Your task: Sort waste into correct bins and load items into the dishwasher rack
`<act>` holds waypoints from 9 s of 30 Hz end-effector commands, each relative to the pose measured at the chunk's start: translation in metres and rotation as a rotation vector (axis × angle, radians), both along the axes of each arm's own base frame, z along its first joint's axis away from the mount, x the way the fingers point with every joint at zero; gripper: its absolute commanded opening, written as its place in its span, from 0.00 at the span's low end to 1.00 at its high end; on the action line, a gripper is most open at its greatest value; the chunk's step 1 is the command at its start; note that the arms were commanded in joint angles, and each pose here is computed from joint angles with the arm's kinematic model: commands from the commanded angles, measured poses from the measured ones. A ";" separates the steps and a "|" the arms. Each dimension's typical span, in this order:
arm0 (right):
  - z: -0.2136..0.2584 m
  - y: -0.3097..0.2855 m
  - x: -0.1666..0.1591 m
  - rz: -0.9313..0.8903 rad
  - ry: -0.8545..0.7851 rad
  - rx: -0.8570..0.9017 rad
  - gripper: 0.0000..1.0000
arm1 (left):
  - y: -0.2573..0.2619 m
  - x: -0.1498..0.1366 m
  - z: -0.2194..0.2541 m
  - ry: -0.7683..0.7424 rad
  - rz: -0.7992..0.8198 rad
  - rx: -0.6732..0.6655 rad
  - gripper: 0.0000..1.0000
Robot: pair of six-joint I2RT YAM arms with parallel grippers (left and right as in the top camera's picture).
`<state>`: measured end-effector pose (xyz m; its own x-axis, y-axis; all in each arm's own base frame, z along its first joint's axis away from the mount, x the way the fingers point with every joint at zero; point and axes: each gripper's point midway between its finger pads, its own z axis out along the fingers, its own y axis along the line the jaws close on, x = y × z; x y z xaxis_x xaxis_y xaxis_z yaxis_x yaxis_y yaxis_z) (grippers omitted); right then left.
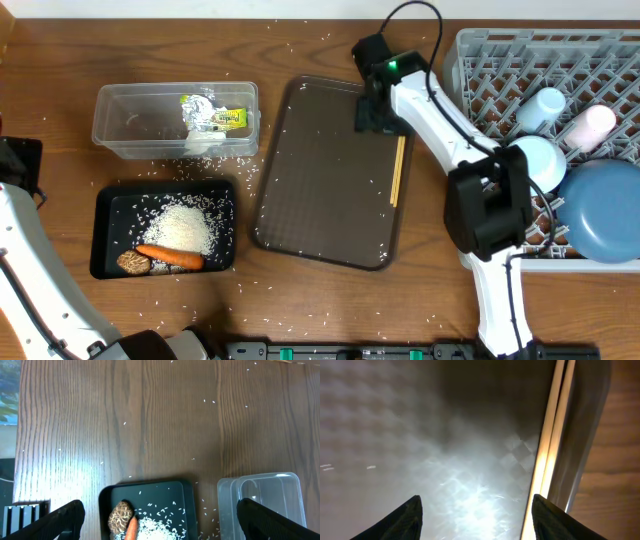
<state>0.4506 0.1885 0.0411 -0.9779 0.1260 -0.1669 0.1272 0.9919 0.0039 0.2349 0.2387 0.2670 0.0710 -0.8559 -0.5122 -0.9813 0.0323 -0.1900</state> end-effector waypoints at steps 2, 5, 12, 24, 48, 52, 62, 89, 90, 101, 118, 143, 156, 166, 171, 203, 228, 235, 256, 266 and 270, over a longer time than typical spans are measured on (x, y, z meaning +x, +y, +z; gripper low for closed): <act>-0.022 -0.007 -0.006 -0.068 0.048 -0.039 0.62 | 0.001 -0.001 0.001 0.000 0.002 -0.002 0.98; -0.028 -0.008 -0.009 -0.076 0.063 -0.046 0.61 | 0.001 -0.001 0.001 0.000 0.002 -0.002 0.98; -0.029 -0.024 -0.012 -0.112 0.086 -0.077 0.62 | 0.001 -0.001 0.001 0.000 0.001 -0.001 0.98; -0.029 -0.032 -0.011 -0.117 0.100 -0.078 0.62 | 0.001 -0.001 0.001 0.000 0.002 -0.002 0.98; -0.032 -0.018 -0.014 -0.070 0.092 -0.079 0.62 | 0.001 -0.001 0.001 0.000 0.002 -0.002 0.98; -0.037 -0.019 -0.015 -0.070 0.103 -0.083 0.62 | 0.001 -0.001 0.001 0.000 0.002 -0.002 0.98; -0.050 -0.019 -0.017 -0.067 0.128 -0.088 0.61 | 0.001 -0.001 0.001 0.000 0.002 -0.002 0.98; -0.026 -0.029 -0.005 -0.010 0.077 -0.171 0.57 | 0.001 -0.001 0.001 0.000 0.001 -0.001 0.98; -0.026 -0.028 -0.005 -0.007 0.075 -0.171 0.57 | 0.001 -0.001 0.001 0.000 0.002 -0.002 0.98; -0.028 0.001 -0.010 0.032 0.072 -0.110 0.55 | 0.001 -0.001 0.001 0.000 0.001 -0.001 0.98; -0.033 -0.010 -0.011 -0.005 0.093 -0.104 0.56 | 0.001 -0.001 0.001 0.000 0.002 -0.002 0.98; -0.051 -0.019 -0.019 0.000 0.130 -0.109 0.56 | 0.001 -0.001 0.001 0.000 0.002 -0.002 0.98; -0.056 -0.014 -0.020 0.024 0.139 -0.071 0.50 | 0.001 -0.001 0.001 0.000 0.001 -0.001 0.98; -0.073 -0.014 -0.029 0.023 0.159 -0.063 0.02 | 0.001 -0.001 0.001 0.000 0.001 -0.001 0.98; -0.060 -0.014 -0.022 0.074 0.139 -0.054 0.01 | 0.001 -0.001 0.001 0.000 0.002 -0.002 0.98; 0.160 -0.203 0.050 0.212 -0.341 0.202 0.01 | 0.001 -0.001 0.001 0.000 0.002 -0.002 0.98; 0.137 -0.149 0.044 0.212 -0.243 0.285 0.53 | 0.001 -0.001 0.001 0.000 0.002 -0.002 0.98; 0.148 -0.090 0.028 0.199 -0.208 0.330 0.62 | 0.001 -0.001 0.001 0.000 0.002 -0.002 0.98; 0.009 -0.029 -0.017 0.015 0.019 0.037 0.54 | 0.001 -0.001 0.001 0.000 0.002 -0.002 0.98; -0.026 -0.030 -0.023 0.006 0.023 0.054 0.53 | 0.001 -0.001 0.001 0.000 0.002 -0.002 0.98; -0.032 -0.038 -0.023 -0.008 0.023 0.052 0.53 | 0.001 -0.001 0.001 0.000 0.002 -0.002 0.98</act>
<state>0.4259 0.1625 0.0139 -0.9844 0.1009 -0.1443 0.0938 0.9940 0.0557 0.2349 0.2387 0.2670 0.0710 -0.8559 -0.5122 -0.9813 0.0323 -0.1900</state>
